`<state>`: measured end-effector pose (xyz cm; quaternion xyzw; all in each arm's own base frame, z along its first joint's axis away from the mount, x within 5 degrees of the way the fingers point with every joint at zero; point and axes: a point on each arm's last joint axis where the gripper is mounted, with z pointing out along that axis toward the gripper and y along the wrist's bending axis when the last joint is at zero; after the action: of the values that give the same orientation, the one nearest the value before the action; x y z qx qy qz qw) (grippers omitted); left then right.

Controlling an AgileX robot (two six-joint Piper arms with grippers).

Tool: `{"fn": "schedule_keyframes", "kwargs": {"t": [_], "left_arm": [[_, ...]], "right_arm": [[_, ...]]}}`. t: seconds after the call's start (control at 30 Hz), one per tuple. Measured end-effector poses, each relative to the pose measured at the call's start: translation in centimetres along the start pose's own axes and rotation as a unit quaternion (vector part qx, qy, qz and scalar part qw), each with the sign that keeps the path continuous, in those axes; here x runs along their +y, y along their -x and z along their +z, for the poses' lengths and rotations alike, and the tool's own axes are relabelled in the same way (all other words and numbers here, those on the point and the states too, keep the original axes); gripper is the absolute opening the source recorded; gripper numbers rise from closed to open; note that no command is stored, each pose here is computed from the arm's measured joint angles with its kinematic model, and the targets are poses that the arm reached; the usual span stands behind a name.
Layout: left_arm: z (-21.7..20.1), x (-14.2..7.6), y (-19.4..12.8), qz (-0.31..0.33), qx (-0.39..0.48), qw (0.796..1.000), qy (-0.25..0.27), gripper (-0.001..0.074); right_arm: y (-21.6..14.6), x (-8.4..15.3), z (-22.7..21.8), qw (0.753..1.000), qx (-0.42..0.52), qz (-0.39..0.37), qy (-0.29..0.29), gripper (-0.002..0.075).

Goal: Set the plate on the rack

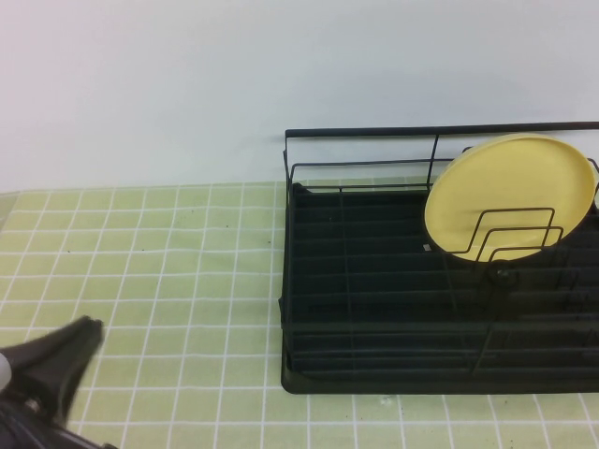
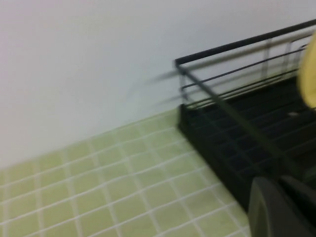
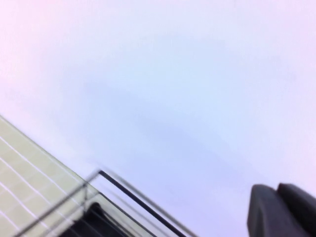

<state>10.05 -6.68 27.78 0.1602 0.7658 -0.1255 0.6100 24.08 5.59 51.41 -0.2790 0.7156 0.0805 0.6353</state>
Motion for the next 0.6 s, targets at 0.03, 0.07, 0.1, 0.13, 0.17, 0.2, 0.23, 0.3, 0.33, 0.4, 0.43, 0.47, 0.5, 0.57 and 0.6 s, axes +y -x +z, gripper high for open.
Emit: {"fn": "schedule_keyframes", "kwargs": {"t": [0.03,0.07,0.1,0.13,0.17,0.2,0.23,0.3,0.33,0.4,0.43,0.47,0.5,0.57,0.6], "left_arm": [[0.0,0.0,0.2,0.025,-0.013,1.0,-0.001,0.0],[0.0,0.0,0.4,0.06,-0.03,0.998,0.004,0.0],[0.0,0.1,0.7,0.094,-0.043,0.995,0.012,0.0],[0.0,0.2,0.8,0.116,-0.052,0.992,0.016,0.0],[0.0,0.2,0.9,0.12,-0.053,0.991,0.019,0.0],[0.0,0.2,0.9,0.119,-0.053,0.991,0.019,0.0],[0.0,0.2,0.8,0.115,-0.05,0.992,0.018,0.0],[0.0,0.2,0.7,0.105,-0.043,0.993,0.017,0.0],[0.0,0.2,0.6,0.099,-0.039,0.994,0.017,0.0],[0.0,0.2,0.4,0.083,-0.027,0.996,0.016,0.0],[0.0,0.2,0.3,0.075,-0.021,0.997,0.015,0.0],[0.0,0.2,0.2,0.066,-0.015,0.998,0.014,0.0],[0.0,0.2,0.0,0.056,-0.008,0.998,0.013,0.0],[0.0,0.2,-0.2,0.036,0.006,0.999,0.012,0.0],[0.0,0.2,-0.4,0.026,0.014,1.0,0.011,0.0]], "right_arm": [[0.3,0.2,-0.7,1.0,-0.004,-0.003,-0.002,0.0004],[0.6,0.4,-1.5,1.0,-0.009,-0.007,-0.006,0.0004],[0.9,0.6,-2.2,1.0,-0.013,-0.015,-0.012,0.0004],[1.2,0.7,-2.9,0.999,-0.018,-0.02,-0.021,0.0004],[1.3,0.7,-3.5,0.999,-0.019,-0.029,-0.029,0.0004],[1.5,0.8,-4.1,0.998,-0.022,-0.037,-0.036,0.0004],[1.6,0.9,-4.5,0.998,-0.021,-0.043,-0.038,0.0004],[1.8,1.3,-5.3,0.998,-0.024,-0.047,-0.039,0.0004],[1.9,1.3,-5.5,0.998,-0.024,-0.045,-0.038,0.0004],[1.9,1.6,-5.8,0.999,-0.025,-0.03,-0.033,0.0003],[1.9,1.7,-5.8,0.999,-0.026,-0.013,-0.027,0.0003],[2.0,1.8,-5.8,0.999,-0.031,0.008,-0.018,0.0003],[2.1,1.9,-5.7,0.999,-0.037,0.023,-0.009,0.0003],[2.2,2.1,-5.4,0.998,-0.044,0.041,0.006,0.0003],[2.3,2.1,-5.3,0.998,-0.049,0.049,0.013,0.0003]]}}
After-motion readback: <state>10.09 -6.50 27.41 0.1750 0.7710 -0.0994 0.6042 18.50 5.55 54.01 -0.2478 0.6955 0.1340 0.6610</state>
